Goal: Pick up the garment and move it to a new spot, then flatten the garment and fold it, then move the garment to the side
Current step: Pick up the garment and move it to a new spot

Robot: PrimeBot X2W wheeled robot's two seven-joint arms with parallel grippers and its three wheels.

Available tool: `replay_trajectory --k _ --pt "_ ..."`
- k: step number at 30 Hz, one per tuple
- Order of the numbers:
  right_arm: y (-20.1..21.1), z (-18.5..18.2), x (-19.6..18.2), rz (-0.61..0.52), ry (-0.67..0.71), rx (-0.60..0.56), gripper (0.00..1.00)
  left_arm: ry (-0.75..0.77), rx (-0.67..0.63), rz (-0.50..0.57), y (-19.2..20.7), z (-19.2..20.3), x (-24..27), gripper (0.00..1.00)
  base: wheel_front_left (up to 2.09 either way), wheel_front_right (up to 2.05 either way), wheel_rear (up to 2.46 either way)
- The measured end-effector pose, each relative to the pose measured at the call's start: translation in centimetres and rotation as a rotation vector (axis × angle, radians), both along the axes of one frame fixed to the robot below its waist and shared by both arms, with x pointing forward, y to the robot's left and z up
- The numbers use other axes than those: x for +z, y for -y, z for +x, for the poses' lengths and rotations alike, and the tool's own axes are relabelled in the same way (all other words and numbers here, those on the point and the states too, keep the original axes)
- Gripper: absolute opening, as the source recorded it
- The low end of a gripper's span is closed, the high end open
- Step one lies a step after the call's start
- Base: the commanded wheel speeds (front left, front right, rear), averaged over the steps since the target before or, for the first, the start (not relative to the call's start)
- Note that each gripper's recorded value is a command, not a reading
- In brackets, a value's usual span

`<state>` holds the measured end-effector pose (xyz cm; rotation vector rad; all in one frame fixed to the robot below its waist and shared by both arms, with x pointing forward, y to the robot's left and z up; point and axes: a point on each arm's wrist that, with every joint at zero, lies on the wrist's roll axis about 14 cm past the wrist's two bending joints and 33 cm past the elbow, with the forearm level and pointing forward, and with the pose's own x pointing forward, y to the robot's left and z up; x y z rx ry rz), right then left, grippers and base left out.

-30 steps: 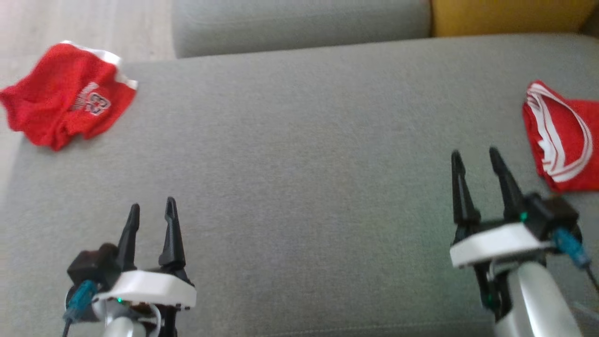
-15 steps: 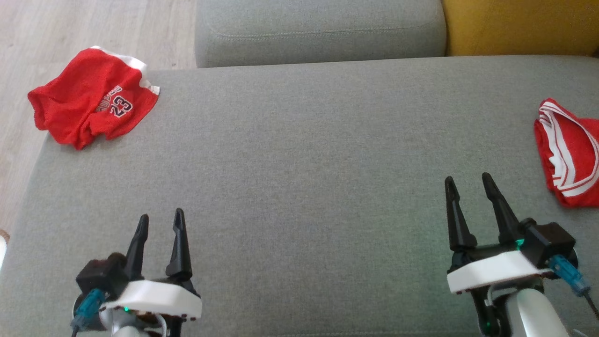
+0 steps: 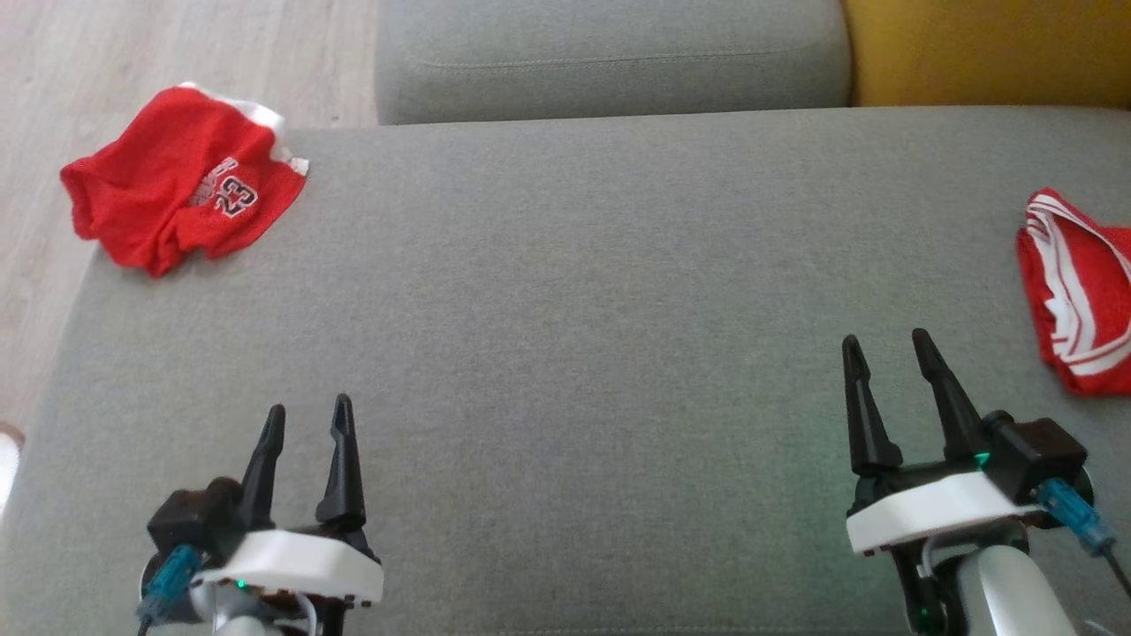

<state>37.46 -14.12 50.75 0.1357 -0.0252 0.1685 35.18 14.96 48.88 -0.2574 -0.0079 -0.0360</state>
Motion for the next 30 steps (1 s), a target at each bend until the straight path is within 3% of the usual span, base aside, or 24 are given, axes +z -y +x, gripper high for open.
replay_trajectory --k 10,17,30 --pt "-4.3 1.3 0.3 -0.008 0.006 0.125 1.00 -0.001 0.116 0.007 -3.5 -2.0 0.0 1.00 0.00 0.00 0.00" --pt "-11.8 1.7 0.1 -0.008 0.003 0.342 1.00 0.007 0.335 0.019 -9.7 -6.4 0.3 1.00 0.00 0.00 0.00" --pt "-21.7 -0.5 0.2 -0.003 0.001 0.642 1.00 -0.015 0.616 0.022 -15.6 -14.3 -0.3 1.00 0.00 0.00 0.00"
